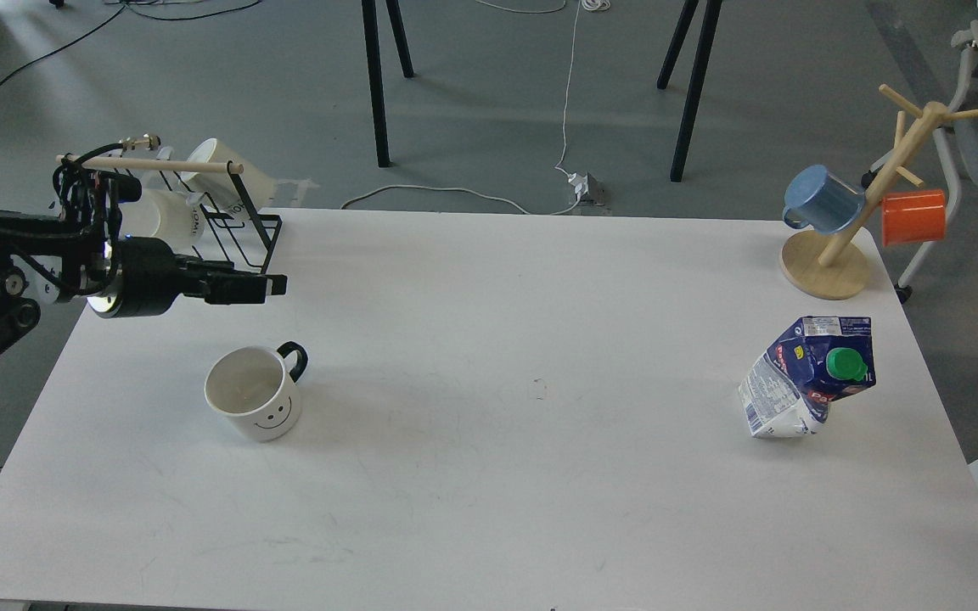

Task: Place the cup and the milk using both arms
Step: 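Grasp the white smiley mug rim with the left gripper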

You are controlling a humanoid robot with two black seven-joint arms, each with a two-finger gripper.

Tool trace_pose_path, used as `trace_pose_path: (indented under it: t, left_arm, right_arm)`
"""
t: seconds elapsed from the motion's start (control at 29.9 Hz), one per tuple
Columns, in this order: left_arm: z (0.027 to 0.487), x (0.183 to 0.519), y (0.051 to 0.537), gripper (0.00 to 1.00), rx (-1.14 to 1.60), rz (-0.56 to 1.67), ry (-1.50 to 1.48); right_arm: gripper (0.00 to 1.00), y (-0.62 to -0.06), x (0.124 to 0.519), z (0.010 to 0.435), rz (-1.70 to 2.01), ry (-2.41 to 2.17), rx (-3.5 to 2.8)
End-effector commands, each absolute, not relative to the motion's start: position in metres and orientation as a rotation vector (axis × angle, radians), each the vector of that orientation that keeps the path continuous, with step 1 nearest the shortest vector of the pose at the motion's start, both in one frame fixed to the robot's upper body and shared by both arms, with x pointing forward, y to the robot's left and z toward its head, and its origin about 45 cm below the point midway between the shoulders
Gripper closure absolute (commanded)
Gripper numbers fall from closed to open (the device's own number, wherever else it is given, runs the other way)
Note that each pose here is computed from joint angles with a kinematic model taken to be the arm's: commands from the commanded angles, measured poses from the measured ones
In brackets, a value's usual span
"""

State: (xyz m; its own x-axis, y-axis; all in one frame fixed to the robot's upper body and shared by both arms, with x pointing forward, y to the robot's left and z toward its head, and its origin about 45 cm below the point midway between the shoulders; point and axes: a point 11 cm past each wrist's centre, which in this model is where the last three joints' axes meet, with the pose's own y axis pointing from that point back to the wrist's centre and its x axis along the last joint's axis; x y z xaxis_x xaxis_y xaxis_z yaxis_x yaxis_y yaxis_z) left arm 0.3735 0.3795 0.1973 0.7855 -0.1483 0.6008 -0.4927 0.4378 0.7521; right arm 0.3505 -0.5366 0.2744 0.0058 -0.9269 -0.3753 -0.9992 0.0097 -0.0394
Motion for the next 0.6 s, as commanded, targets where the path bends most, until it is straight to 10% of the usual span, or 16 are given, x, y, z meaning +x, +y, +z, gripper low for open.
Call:
trace_pose_path:
  t: [0.0, 0.57]
  left_arm:
    - [0.179, 0.348, 0.4, 0.01, 1.188, 0.172, -0.638]
    - [0.134, 0.34, 0.393, 0.02, 1.175, 0.187, -0.555]
  right_arm:
    - [0.04, -0.54, 0.346, 0.268, 0.365, 2.013, -1.983]
    - [0.04, -0.541, 0.342, 0.264, 0.376, 2.025, -1.981]
